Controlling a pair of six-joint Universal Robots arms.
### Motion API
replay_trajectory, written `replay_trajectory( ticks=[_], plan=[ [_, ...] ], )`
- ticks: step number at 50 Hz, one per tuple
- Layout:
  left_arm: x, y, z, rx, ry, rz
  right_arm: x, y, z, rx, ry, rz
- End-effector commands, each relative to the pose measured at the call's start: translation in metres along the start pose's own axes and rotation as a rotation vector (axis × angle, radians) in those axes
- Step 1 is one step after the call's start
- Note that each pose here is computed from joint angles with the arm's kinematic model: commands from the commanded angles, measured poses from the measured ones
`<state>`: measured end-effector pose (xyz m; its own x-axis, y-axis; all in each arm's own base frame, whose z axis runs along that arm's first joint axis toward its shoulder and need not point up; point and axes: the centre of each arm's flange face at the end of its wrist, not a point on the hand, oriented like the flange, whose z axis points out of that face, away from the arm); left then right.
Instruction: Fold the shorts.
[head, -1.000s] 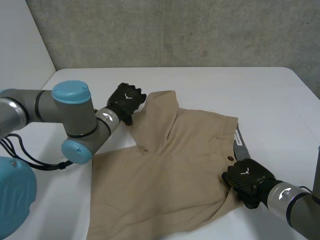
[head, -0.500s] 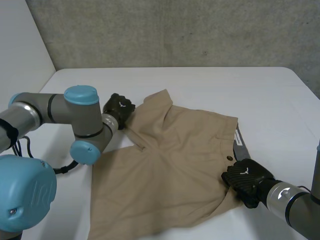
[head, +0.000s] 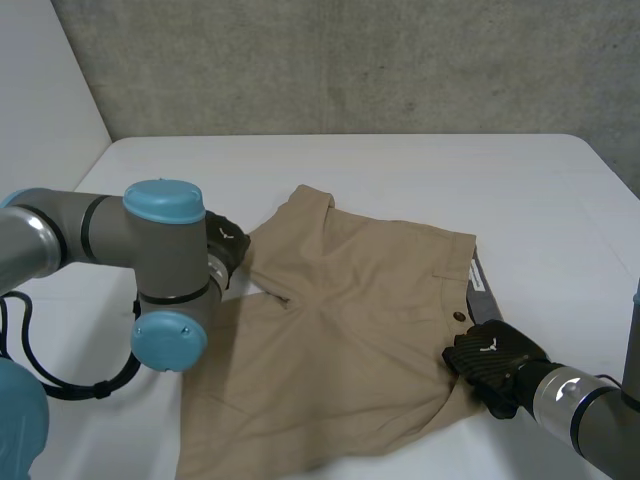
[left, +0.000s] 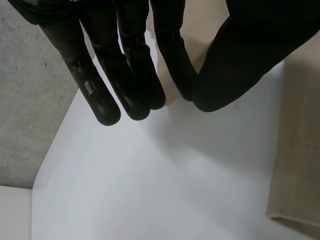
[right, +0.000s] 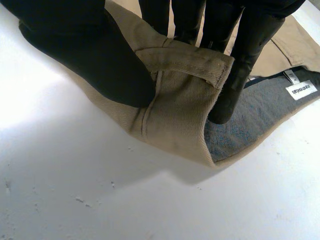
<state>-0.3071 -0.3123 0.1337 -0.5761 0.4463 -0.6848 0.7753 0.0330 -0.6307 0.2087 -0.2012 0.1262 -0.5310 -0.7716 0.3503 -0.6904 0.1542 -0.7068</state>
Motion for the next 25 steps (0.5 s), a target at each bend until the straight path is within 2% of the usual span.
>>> replay_trajectory(
  ticks=[1,4,8,25],
  plan=[
    [-0.012,-0.019,0.010,0.123,-0.049,-0.025,-0.001,0.000,0.000,-0.002,-0.001,0.000],
    [-0.019,-0.026,0.020,0.214,-0.040,-0.034,-0.001,0.000,0.000,-0.002,-0.003,0.000],
    [-0.030,-0.010,0.040,0.228,-0.018,-0.046,-0.001,0.001,0.000,-0.003,-0.001,0.002],
    [-0.008,0.015,0.066,0.201,0.048,-0.044,0.001,-0.001,0.001,0.006,0.004,-0.003]
  ],
)
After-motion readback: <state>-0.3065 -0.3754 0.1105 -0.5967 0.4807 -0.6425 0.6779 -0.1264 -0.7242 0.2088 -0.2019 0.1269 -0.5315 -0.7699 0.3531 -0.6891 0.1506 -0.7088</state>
